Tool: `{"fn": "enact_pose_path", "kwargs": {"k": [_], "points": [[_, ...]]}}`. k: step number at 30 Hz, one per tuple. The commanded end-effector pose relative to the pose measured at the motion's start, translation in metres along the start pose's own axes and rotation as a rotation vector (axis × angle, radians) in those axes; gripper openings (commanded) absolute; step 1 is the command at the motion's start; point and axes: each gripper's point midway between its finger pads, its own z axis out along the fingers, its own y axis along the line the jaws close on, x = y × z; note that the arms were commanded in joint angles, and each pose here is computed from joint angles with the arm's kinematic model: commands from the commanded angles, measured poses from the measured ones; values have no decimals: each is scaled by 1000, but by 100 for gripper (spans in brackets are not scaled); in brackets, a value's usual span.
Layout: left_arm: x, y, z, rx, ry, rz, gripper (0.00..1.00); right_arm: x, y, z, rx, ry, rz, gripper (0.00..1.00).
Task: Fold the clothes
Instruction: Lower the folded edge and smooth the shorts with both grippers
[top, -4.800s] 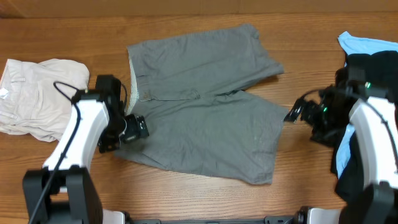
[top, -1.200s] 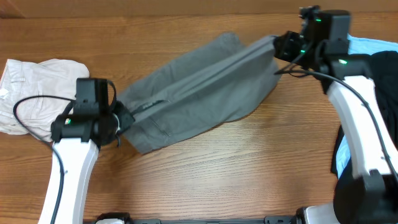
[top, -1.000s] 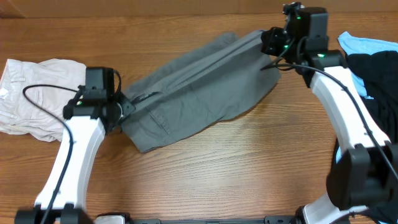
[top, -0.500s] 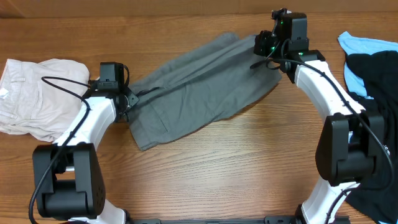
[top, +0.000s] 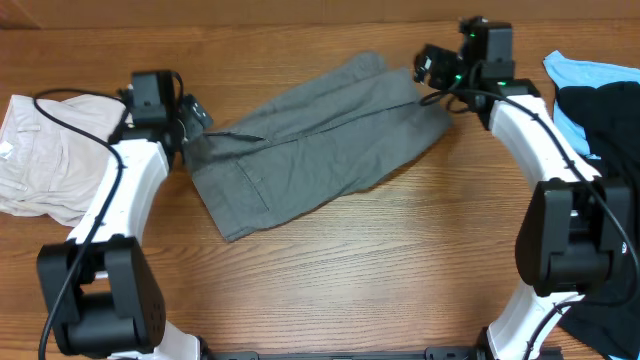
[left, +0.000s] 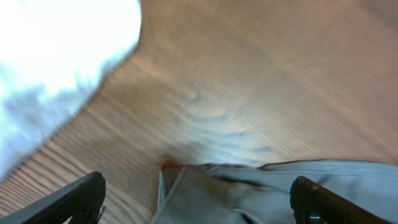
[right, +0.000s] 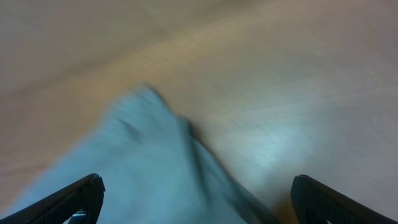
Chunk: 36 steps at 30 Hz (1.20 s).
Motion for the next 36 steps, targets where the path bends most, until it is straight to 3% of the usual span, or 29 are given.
{"fn": "enact_pose_path", "kwargs": {"k": [1, 6, 11, 19, 29, 32, 34, 36], "points": [[-27, -23, -41, 102, -36, 57, 97, -8, -29, -23, 58, 23, 56, 100], [33, -43, -67, 254, 257, 79, 88, 33, -45, -24, 70, 177, 73, 100], [94, -37, -63, 201, 449, 146, 78, 77, -36, -14, -9, 283, 43, 100], [156, -28, -45, 118, 543, 257, 78, 113, -34, 14, -44, 287, 20, 97], [191, 0, -38, 36, 619, 274, 80, 119, -26, 60, -85, 228, -29, 84], [194, 2, -38, 30, 626, 275, 82, 117, -26, 62, -87, 215, -32, 61], [193, 4, -37, 22, 621, 278, 84, 116, -27, 61, -82, 218, -29, 35], [187, 7, -33, -6, 583, 289, 85, 118, -35, 57, -63, 234, -13, 15]]}}
